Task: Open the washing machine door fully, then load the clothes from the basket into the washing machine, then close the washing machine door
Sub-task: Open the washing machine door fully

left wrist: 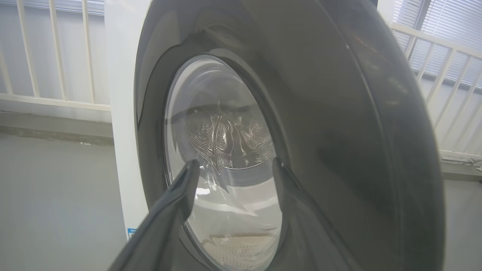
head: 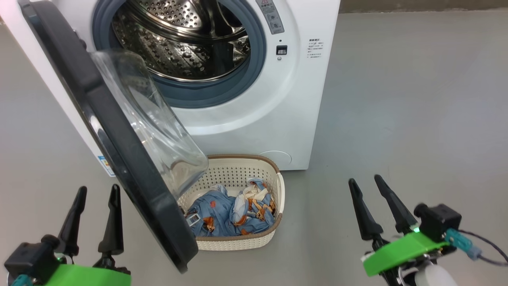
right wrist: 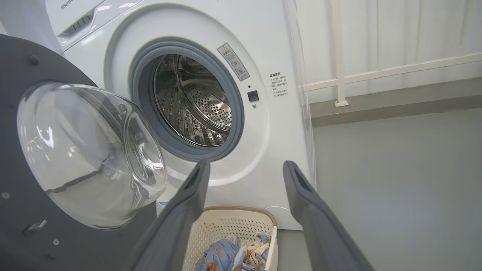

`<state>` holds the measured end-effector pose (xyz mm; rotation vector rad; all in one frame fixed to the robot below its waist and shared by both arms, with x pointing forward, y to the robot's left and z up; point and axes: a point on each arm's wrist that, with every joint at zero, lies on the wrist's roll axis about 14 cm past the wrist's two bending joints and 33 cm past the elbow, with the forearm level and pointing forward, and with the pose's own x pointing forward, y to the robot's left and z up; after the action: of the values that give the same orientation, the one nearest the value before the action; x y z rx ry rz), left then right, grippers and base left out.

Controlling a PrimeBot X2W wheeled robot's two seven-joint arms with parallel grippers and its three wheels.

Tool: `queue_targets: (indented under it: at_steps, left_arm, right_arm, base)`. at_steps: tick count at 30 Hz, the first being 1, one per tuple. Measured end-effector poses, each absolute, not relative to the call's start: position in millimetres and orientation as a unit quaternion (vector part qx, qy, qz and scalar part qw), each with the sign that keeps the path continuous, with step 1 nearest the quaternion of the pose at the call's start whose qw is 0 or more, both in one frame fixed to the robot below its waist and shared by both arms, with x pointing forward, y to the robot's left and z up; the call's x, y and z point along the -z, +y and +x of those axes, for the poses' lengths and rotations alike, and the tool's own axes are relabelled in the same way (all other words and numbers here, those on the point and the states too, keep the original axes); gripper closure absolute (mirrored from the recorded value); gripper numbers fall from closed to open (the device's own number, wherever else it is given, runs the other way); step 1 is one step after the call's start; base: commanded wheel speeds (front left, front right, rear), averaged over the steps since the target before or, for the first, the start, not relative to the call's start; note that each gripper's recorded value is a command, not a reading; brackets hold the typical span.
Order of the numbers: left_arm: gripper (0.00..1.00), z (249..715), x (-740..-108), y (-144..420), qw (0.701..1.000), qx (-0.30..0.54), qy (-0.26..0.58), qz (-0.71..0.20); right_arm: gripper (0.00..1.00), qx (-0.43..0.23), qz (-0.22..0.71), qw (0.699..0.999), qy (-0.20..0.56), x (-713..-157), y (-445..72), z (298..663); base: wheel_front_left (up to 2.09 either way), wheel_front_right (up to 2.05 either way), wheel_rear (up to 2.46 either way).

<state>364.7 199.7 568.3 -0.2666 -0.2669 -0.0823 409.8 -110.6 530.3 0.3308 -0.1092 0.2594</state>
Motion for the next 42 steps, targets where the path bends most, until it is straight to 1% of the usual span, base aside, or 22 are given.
queue_targets:
  at_steps: [11, 18, 24, 28, 42]
  left_arm:
    - [0.00, 361, -563, 194, 0.983, 0.043, -0.125, -0.128]
    - [0.00, 353, -554, 196, 0.984, 0.035, -0.113, -0.131]
    - [0.00, 351, -544, 196, 0.987, 0.033, -0.099, -0.126]
    - [0.00, 349, -535, 196, 0.988, 0.031, -0.084, -0.123]
    - [0.00, 348, -526, 195, 0.989, 0.031, -0.071, -0.123]
  right_arm:
    - [0.00, -0.092, 0.106, 0.989, -0.044, -514, -134, 379]
    - [0.00, -0.087, 0.085, 0.991, -0.048, -514, -139, 365]
    - [0.00, -0.091, 0.086, 0.990, -0.063, -524, -137, 364]
    - [0.00, -0.091, 0.081, 0.991, -0.060, -522, -136, 362]
    - [0.00, -0.085, 0.068, 0.991, -0.072, -529, -142, 362]
  base:
    - [0.00, 0.00, 0.00]
    - [0.00, 0.00, 0.00]
    - [0.00, 0.00, 0.00]
    - [0.00, 0.00, 0.00]
    - [0.00, 0.00, 0.00]
